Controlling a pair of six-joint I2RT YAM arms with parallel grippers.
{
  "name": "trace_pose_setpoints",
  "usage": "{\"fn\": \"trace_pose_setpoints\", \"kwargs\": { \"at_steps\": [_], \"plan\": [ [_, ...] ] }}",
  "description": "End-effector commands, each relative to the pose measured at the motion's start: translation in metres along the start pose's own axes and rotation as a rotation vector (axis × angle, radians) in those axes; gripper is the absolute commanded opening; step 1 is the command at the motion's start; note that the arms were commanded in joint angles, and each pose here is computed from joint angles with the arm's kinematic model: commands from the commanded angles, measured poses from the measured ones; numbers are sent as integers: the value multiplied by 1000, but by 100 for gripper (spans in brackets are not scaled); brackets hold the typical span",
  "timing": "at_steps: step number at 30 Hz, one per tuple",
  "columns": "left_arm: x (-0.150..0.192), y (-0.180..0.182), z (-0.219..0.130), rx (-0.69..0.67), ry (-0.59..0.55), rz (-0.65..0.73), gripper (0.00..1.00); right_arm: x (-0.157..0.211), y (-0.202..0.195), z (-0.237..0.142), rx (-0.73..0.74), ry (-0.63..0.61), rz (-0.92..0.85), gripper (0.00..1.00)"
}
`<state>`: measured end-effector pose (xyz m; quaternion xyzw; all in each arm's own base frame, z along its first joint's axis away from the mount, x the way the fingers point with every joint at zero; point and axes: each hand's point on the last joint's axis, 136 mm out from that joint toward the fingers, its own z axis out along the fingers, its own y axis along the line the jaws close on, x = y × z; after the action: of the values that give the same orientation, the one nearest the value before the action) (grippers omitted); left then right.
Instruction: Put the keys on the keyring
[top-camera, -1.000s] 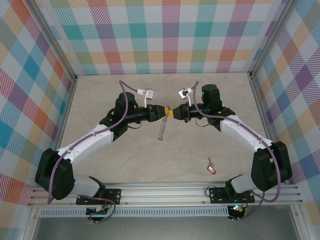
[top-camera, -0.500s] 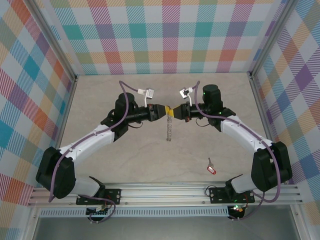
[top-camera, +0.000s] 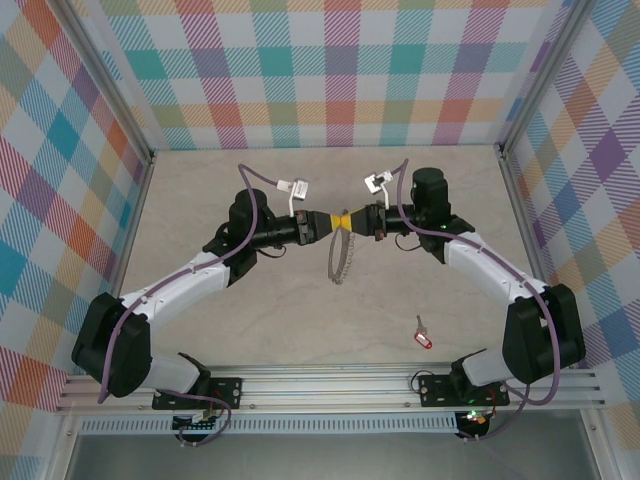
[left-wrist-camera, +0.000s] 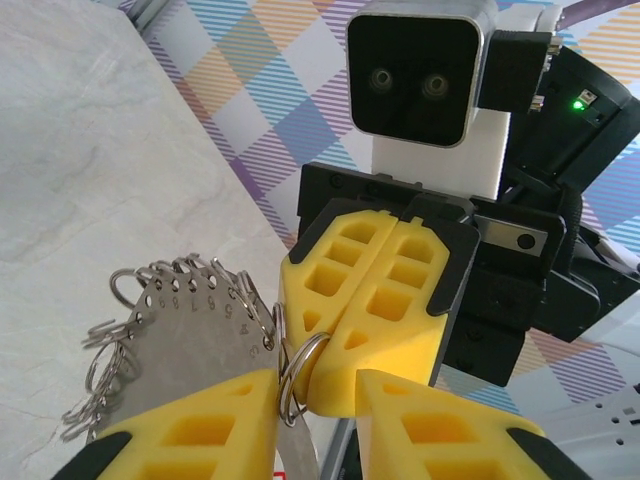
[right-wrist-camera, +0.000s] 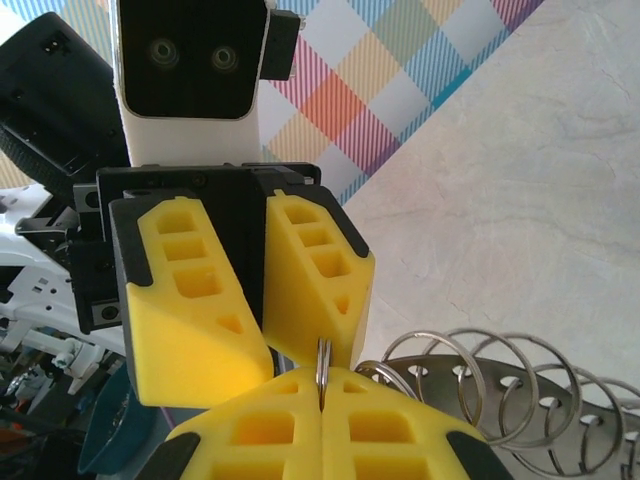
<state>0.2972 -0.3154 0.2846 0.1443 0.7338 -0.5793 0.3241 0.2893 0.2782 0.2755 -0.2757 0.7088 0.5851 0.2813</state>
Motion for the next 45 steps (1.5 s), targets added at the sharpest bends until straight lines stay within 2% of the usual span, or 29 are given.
{"fn": "trace_pose_setpoints", "kwargs": {
  "at_steps": [1, 18, 25, 30, 34, 42, 45],
  "plan": [
    [-4, -11, -2, 50, -4, 20, 25, -10, 21, -6, -64, -18, -68, 0],
    [-11, -19, 11, 91, 8, 28, 8, -6, 21, -5, -93, 7, -45, 0],
    [-14, -19, 12, 83, -2, 32, 11, -2, 20, -4, -103, 18, -31, 0],
    [-17, -21, 10, 81, -17, 37, 20, -3, 19, -4, -105, 18, -31, 0],
    [-20, -23, 9, 80, -32, 42, 20, -3, 20, -4, -108, 17, -30, 0],
    [-26, -30, 10, 114, -54, 50, 10, -2, 18, -3, -110, 22, -16, 0],
    [-26, -34, 11, 126, -51, 55, 3, 0, 14, -2, -107, 21, -9, 0]
  ]
}}
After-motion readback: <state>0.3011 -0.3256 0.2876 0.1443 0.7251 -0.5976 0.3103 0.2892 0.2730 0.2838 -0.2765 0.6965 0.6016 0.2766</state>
